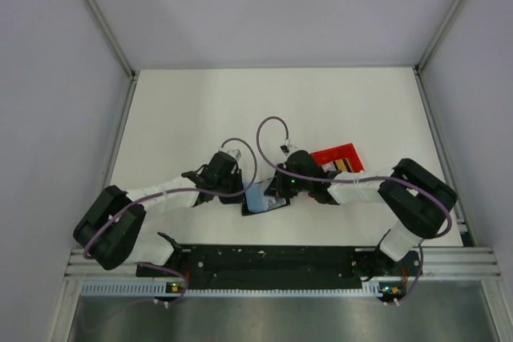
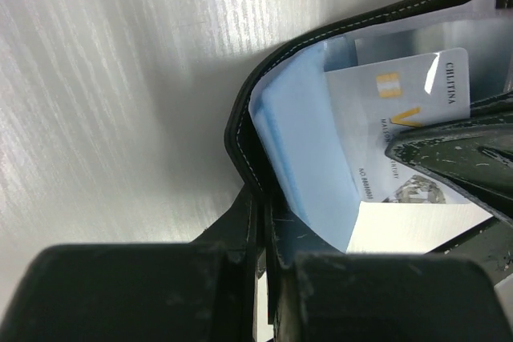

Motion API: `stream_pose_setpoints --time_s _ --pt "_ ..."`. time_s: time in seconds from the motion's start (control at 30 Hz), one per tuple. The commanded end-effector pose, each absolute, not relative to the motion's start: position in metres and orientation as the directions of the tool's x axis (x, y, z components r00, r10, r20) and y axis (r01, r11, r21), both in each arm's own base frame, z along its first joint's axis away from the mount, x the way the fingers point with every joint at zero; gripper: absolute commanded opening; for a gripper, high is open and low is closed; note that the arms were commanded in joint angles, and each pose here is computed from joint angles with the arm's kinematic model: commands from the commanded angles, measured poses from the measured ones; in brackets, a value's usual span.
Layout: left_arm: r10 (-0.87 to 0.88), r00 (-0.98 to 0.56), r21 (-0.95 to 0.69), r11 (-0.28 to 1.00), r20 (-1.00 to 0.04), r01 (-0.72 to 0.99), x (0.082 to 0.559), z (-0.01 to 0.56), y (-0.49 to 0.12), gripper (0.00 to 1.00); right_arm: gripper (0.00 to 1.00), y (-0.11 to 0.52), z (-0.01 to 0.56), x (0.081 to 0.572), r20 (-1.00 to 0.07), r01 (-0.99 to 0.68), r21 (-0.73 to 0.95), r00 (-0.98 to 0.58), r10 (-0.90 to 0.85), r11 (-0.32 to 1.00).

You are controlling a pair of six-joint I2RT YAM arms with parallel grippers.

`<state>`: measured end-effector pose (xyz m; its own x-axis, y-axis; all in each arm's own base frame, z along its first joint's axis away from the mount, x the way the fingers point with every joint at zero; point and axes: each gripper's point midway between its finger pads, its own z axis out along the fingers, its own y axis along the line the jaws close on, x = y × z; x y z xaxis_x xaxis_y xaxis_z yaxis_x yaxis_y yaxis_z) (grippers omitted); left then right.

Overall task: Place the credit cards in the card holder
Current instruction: Turn over the card slot in the card holder.

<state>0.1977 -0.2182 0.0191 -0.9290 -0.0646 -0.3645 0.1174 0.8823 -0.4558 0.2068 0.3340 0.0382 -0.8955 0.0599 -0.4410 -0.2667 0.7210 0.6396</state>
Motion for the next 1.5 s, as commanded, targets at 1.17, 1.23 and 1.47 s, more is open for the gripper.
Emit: stream_pose_setpoints --time_s 1.17,1.23,1.47 --pt "-0.305 -0.849 -0.32 0.932 -0.433 -0.171 0.187 0.049 -0.151 0.74 0.0 0.325 0.007 0.217 -0.358 -0.123 0.674 -0.917 0.176 0.729" --pt "-0.344 -0.828 -0.411 0.898 -0.442 -0.154 0.189 0.056 -0.161 0.74 0.0 0.325 0.008 0.218 -0.361 -0.125 0.672 -0.916 0.175 0.73" --pt "-0.421 -0.794 -0.571 0.813 -0.438 -0.116 0.193 0.059 -0.181 0.76 0.0 0.327 0.013 0.218 -0.362 -0.137 0.681 -0.917 0.168 0.719"
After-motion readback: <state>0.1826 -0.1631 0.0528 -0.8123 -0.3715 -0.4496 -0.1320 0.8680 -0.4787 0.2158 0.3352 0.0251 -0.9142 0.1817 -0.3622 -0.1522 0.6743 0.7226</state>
